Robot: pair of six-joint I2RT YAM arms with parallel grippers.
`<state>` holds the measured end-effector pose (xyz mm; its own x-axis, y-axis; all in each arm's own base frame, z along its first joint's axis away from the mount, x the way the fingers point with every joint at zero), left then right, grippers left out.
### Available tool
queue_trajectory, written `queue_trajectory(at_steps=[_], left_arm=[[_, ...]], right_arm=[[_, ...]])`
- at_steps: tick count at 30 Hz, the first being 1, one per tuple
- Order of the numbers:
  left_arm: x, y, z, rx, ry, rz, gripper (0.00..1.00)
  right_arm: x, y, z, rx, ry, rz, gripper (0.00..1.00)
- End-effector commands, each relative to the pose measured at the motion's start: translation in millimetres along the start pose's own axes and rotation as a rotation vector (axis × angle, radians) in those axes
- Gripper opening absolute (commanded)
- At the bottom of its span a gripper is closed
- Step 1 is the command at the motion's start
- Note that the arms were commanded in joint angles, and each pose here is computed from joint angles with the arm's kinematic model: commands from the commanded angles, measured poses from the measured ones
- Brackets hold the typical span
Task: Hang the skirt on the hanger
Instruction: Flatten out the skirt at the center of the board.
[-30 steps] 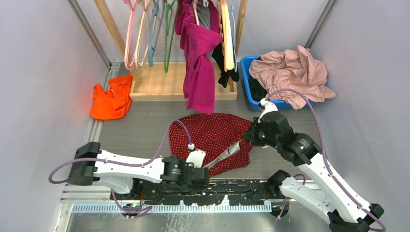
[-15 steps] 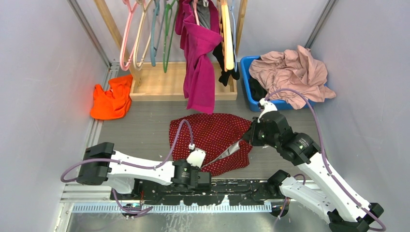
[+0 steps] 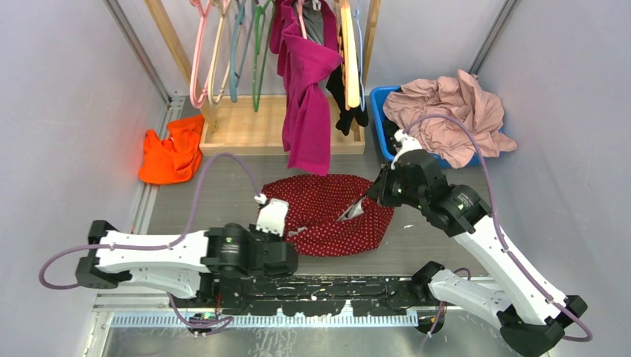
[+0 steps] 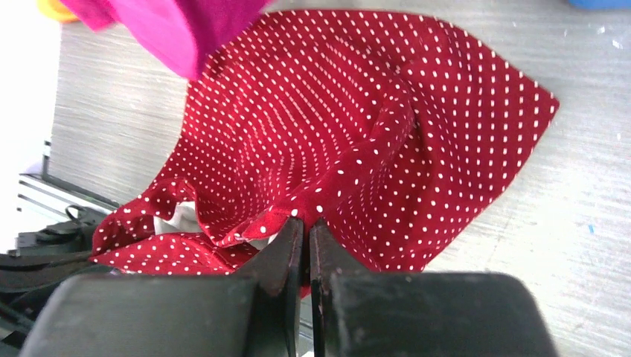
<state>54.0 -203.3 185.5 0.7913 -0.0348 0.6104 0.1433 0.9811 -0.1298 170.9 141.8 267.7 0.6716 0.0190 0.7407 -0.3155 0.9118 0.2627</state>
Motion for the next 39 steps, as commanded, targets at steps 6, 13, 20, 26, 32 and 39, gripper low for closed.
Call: queue_trajectory(at_steps=[6, 13, 20, 26, 32, 39], left_arm=[[87.2, 43.4, 64.2, 0.028, -0.212, 0.023, 0.0], [162.8, 72.4, 92.1, 0.039, -0.329, 0.122, 0.0], [235.8, 51.2, 98.4, 0.007, -0.47, 0.135, 0.0], [299.1, 40.7, 129.5, -0.047, -0.63, 0.157, 0.0], [290.0, 51.2, 133.6, -0.036, -0.629, 0.15, 0.0], [153.9, 54.1, 38.9, -0.152, -0.257, 0.288, 0.0]], right_arm=[[109.3, 41.5, 20.6, 0.093, -0.233, 0.04, 0.01], [202.7, 71.0, 19.1, 0.098, -0.343, 0.108, 0.01], [259.8, 88.6, 21.1, 0.142, -0.449, 0.17, 0.01], [282.7, 98.4, 44.5, 0.181, -0.52, 0.207, 0.01], [235.2, 80.1, 54.8, 0.17, -0.472, 0.191, 0.01], [55.1, 29.3, -8.5, 0.156, -0.139, 0.021, 0.02]])
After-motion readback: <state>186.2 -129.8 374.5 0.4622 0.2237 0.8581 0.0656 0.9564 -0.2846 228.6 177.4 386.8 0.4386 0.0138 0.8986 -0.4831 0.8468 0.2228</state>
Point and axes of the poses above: each gripper's point midway between its finger pads, its own z axis back along the fingers, its own y axis along the line the jaws close on, x = y × z, the point moved 4 cm from there along z, back along the fingers, and after that the axes turned 11 degrees about z, right-handed, at the moved point
